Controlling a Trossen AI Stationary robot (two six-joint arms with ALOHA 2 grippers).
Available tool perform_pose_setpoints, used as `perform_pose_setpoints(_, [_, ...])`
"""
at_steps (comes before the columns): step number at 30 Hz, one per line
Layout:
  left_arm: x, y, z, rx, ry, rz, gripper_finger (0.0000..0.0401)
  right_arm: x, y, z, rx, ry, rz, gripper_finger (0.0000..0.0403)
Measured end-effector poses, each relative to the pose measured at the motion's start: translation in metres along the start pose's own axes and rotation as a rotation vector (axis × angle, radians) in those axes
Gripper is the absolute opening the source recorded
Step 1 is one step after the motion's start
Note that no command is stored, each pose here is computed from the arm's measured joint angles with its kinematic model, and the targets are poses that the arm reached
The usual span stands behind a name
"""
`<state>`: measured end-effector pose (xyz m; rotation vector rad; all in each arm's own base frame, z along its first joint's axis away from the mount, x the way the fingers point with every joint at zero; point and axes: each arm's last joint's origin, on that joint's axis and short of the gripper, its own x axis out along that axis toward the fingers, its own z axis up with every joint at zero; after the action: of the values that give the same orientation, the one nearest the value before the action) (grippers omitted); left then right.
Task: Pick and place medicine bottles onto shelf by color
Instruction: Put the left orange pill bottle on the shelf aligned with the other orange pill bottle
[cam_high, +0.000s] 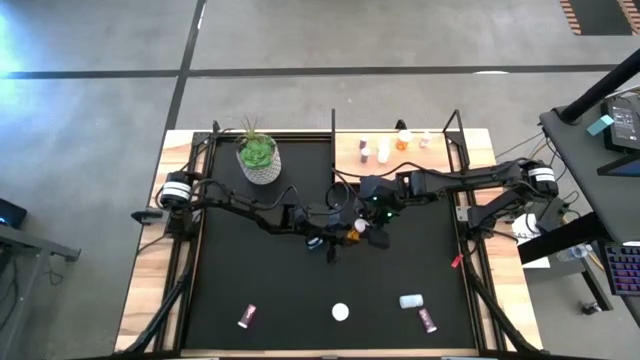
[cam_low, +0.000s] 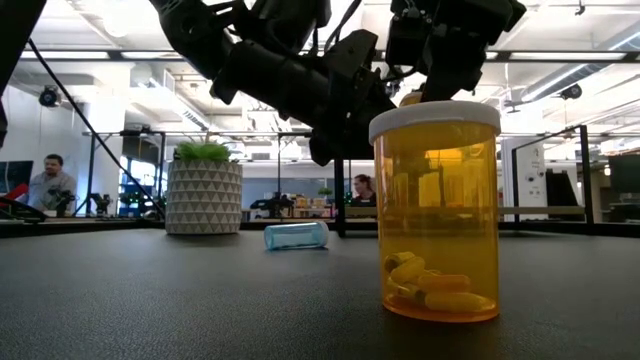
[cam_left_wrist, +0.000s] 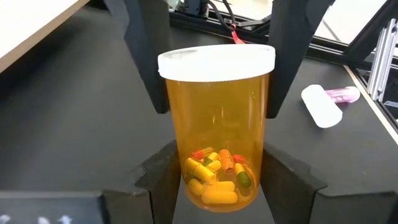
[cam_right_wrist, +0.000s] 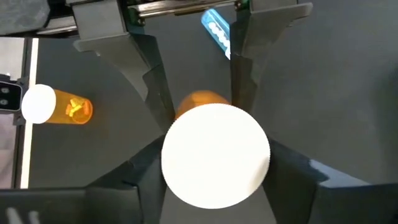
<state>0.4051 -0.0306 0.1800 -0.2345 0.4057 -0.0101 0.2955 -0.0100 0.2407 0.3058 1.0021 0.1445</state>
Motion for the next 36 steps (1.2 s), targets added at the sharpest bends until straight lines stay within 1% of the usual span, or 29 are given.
perform_pose_setpoints(2, [0.0,0.0,0.0,0.001,-0.003,0.006,0.0178,0.0,0.0,0.0,-0.001,-0.001,0.0,0.0195])
perform_pose_setpoints(4, [0.0,0.0,0.001,0.004,-0.013,0.031,0.0178,0.0,0.0,0.0,-0.004,-0.003,-0.004,0.0188])
perform_pose_setpoints(7, [0.0,0.0,0.001,0.02,-0.017,0.045,0.0178,-0.001,0.0,0.0,-0.006,-0.004,-0.009,0.0189])
perform_pose_setpoints(10, [0.0,0.0,0.001,0.031,-0.018,0.049,0.0178,-0.001,0.0,0.0,-0.004,-0.002,-0.012,0.0198])
perform_pose_setpoints(13, [0.0,0.0,0.001,0.035,-0.021,0.055,0.0178,-0.002,0.0,-0.001,0.028,0.006,-0.013,0.0203])
perform_pose_setpoints(21, [0.0,0.001,0.003,0.04,-0.04,0.076,0.0178,-0.003,-0.001,-0.003,0.033,0.025,-0.017,0.0191])
perform_pose_setpoints(24, [0.001,0.001,0.005,0.072,-0.05,0.11,0.0178,-0.003,-0.001,-0.004,0.022,0.031,-0.021,0.0197])
perform_pose_setpoints(27, [0.001,0.003,0.008,0.077,-0.062,0.149,0.0178,-0.004,-0.001,-0.004,0.016,0.031,-0.024,0.02])
perform_pose_setpoints(33, [0.001,0.004,0.009,0.077,-0.077,0.153,0.0179,-0.01,0.0,-0.004,0.012,0.016,-0.023,0.0193])
perform_pose_setpoints(36, [0.001,0.003,0.01,0.076,-0.088,0.155,0.0187,-0.015,0.002,-0.004,0.007,0.001,-0.021,0.0192])
